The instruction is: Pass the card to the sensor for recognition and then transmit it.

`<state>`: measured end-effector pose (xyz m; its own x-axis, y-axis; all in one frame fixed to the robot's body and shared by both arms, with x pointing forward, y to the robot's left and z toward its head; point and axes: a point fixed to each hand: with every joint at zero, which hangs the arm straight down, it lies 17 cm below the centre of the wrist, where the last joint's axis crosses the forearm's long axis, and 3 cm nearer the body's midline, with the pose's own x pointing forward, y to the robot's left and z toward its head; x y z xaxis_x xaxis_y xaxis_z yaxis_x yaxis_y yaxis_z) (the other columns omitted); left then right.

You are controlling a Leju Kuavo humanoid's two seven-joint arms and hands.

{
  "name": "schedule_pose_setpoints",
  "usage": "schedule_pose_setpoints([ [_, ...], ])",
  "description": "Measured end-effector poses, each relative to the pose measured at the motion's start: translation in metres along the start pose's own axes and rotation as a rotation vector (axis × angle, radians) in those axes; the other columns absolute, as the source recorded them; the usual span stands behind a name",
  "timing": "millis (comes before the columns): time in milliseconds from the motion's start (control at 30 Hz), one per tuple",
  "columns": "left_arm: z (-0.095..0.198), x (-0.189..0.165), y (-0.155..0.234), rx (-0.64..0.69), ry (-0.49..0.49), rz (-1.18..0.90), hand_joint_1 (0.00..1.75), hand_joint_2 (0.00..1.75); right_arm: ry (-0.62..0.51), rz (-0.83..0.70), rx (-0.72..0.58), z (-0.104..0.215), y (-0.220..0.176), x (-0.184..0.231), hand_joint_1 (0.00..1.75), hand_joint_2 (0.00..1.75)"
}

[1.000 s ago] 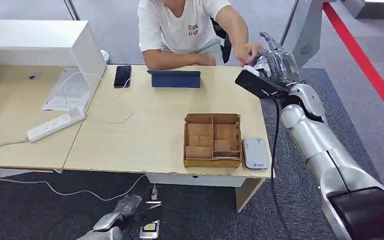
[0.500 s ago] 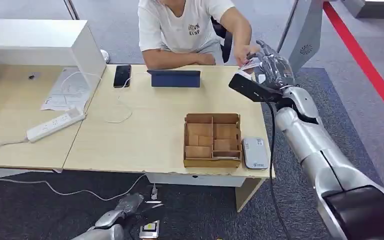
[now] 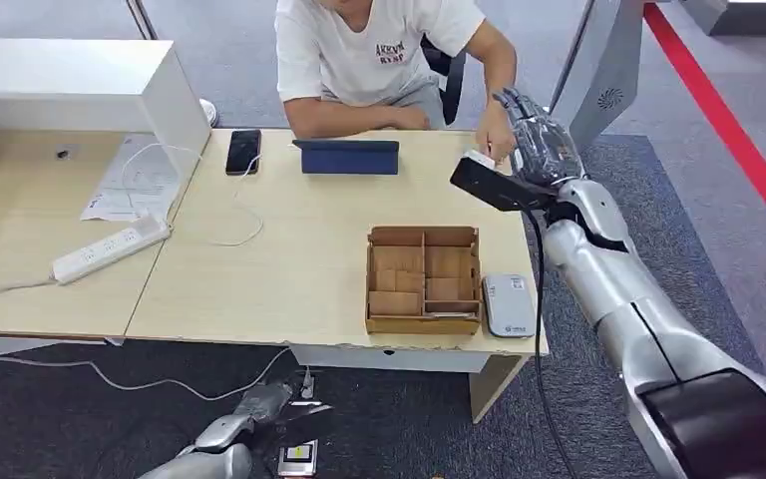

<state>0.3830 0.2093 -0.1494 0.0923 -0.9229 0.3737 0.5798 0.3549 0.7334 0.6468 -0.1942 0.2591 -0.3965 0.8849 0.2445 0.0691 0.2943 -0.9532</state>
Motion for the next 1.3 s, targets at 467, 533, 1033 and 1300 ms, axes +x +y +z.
schedule_pose_setpoints([
  [467,0.003,-0.01,-0.002,0.019,0.026,0.015,0.0,0.0,0.082,-0.415,-0.004,0.028,0.03,-0.019,0.0,1.75],
  [533,0.004,-0.013,-0.002,0.024,0.038,0.019,0.0,0.0,0.114,-0.492,0.025,0.037,0.042,-0.025,0.0,1.75],
  [1033,0.01,-0.044,-0.002,0.051,0.113,0.121,0.0,0.0,0.143,-0.634,0.197,0.128,0.099,-0.025,0.0,1.75],
  [1300,0.013,-0.061,0.002,0.073,0.17,0.144,0.0,0.0,0.109,-0.577,0.139,0.151,0.089,-0.016,0.0,1.75],
])
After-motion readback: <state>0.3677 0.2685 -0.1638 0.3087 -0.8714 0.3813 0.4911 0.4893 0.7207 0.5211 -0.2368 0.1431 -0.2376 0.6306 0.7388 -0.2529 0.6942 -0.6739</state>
